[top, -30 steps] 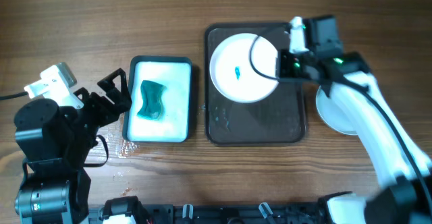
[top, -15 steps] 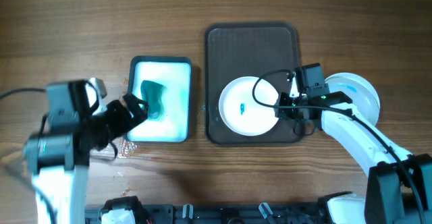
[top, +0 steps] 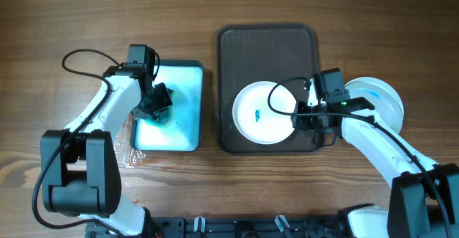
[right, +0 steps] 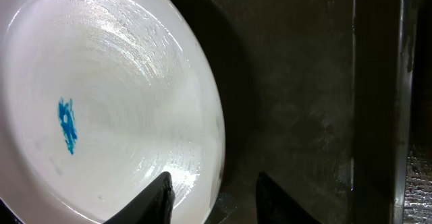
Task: Clean dirty plates on tray and stack at the side
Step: 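Grasp the sponge with the left gripper and scrub the last plate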
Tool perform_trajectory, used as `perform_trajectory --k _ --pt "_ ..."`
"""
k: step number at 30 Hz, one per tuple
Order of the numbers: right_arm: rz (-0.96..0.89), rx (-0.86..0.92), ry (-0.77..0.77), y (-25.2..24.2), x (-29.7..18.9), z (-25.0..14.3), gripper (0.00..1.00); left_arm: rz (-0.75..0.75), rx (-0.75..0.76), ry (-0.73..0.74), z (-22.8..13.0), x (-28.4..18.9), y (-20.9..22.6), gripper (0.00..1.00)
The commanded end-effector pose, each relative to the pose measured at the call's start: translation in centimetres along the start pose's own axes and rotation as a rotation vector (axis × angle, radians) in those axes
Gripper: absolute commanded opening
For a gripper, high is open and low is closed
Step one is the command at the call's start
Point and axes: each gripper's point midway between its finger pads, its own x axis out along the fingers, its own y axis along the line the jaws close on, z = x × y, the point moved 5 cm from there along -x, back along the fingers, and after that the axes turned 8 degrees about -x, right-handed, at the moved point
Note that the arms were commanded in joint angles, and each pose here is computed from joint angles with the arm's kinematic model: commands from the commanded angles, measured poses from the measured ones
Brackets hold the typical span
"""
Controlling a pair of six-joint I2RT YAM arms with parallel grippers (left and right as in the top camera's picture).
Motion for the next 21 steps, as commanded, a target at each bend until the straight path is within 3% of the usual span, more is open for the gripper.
perform_trajectory --k 1,3,7,9,10,13,17,20,21 --pt "0.008 -0.013 0.005 0.0 0.0 -0.2 0.41 0.045 0.004 -0.063 0.9 0.4 0.2 0.12" --pt "0.007 -0.012 0.009 0.0 0.0 -0.3 0.41 0.062 0.008 -0.069 0.8 0.7 0.4 0.59" --pt "0.006 -0.011 0.014 0.0 0.0 -0.4 0.41 0.058 0.021 -0.07 0.0 1.8 0.4 0.48" --pt "0.004 -0.01 0.02 -0.1 0.0 -0.5 0.4 0.054 0.037 -0.072 -0.7 2.6 0.3 0.29" --pt "0.004 -0.009 0.023 -0.1 0.0 -0.6 0.4 0.05 0.046 -0.077 -0.8 2.7 0.0 0.04" --pt "-0.032 0.037 0.019 -0.5 0.0 -0.6 0.4 0.05 0.046 -0.076 -0.1 0.4 -0.5 0.04" --pt "-0.084 0.108 0.015 -1.2 0.0 -0.7 0.42 0.001 0.05 -0.147 1.7 -7.1 -1.8 0.04" --pt "0.049 -0.137 0.008 0.5 0.0 -0.3 0.45 -0.062 0.064 -0.229 1.5 -13.9 -2.4 0.04" --pt "0.049 -0.134 0.007 0.5 0.0 -0.3 0.45 -0.076 0.077 -0.242 1.0 -14.6 -2.6 0.04"
